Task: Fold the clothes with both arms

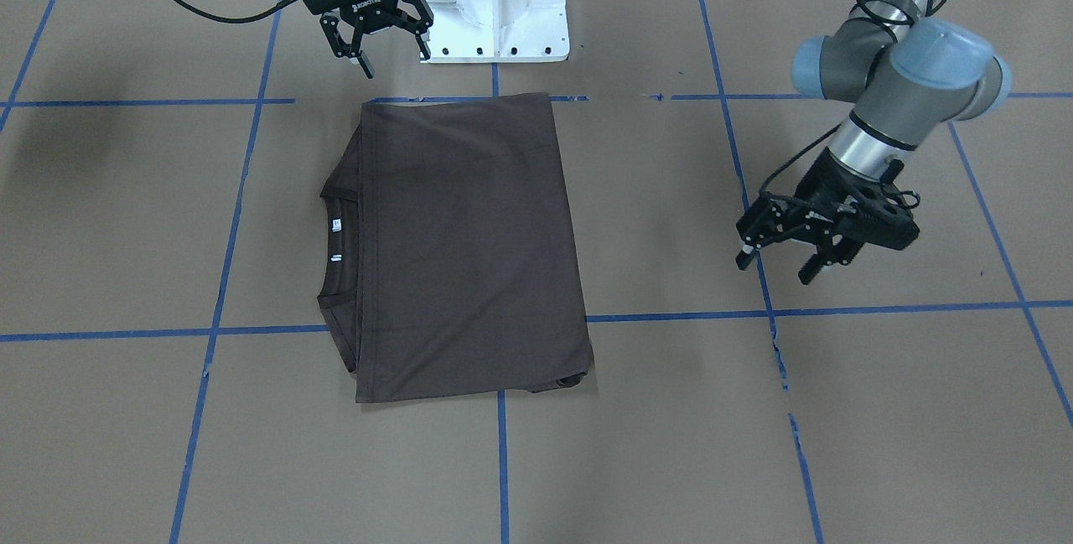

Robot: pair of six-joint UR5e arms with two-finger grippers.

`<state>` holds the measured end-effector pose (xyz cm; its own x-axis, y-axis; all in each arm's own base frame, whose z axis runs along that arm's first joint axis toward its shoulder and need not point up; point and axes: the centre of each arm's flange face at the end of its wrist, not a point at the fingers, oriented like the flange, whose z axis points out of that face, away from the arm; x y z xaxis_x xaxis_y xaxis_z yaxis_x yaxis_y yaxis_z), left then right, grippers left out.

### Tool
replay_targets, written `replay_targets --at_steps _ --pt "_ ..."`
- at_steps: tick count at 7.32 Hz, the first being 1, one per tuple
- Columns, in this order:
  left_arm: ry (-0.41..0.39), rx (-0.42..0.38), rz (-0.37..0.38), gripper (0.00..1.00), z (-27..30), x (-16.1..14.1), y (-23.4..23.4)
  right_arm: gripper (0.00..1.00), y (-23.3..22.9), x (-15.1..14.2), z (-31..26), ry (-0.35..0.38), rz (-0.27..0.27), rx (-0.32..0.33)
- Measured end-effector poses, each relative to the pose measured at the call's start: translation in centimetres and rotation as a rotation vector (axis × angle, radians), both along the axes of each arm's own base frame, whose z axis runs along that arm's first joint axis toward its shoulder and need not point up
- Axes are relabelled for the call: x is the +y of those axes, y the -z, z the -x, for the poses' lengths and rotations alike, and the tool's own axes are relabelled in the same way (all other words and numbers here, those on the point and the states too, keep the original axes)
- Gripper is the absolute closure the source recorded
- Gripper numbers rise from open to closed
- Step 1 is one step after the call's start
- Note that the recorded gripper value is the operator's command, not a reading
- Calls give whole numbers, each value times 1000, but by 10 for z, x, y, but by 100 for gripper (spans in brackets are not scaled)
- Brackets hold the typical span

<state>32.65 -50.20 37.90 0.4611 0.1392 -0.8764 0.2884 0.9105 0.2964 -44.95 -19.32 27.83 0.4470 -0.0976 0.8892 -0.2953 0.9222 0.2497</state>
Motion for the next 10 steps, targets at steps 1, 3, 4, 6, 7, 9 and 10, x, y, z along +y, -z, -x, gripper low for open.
replay_targets --at_steps 1,3,4,6,7,9,10 --pt "3 66 61 0 -16 47 17 1 -2 -9 -6 -37 32 -33" --pt "37 197 237 27 -67 132 46 3 -6 -30 -14 -126 128 -77" --pt "51 245 326 46 -92 164 54 5 -10 -44 -18 -167 159 -80" --pt "77 305 497 52 -135 217 60 7 -31 -70 -18 -233 227 -58" --pt "84 308 551 52 -156 236 68 6 -39 -80 -19 -248 254 -48" --pt "86 262 621 50 -202 269 90 6 -51 -92 -18 -260 279 -28" --pt "81 247 632 50 -214 278 93 6 -52 -94 -18 -263 281 -28"
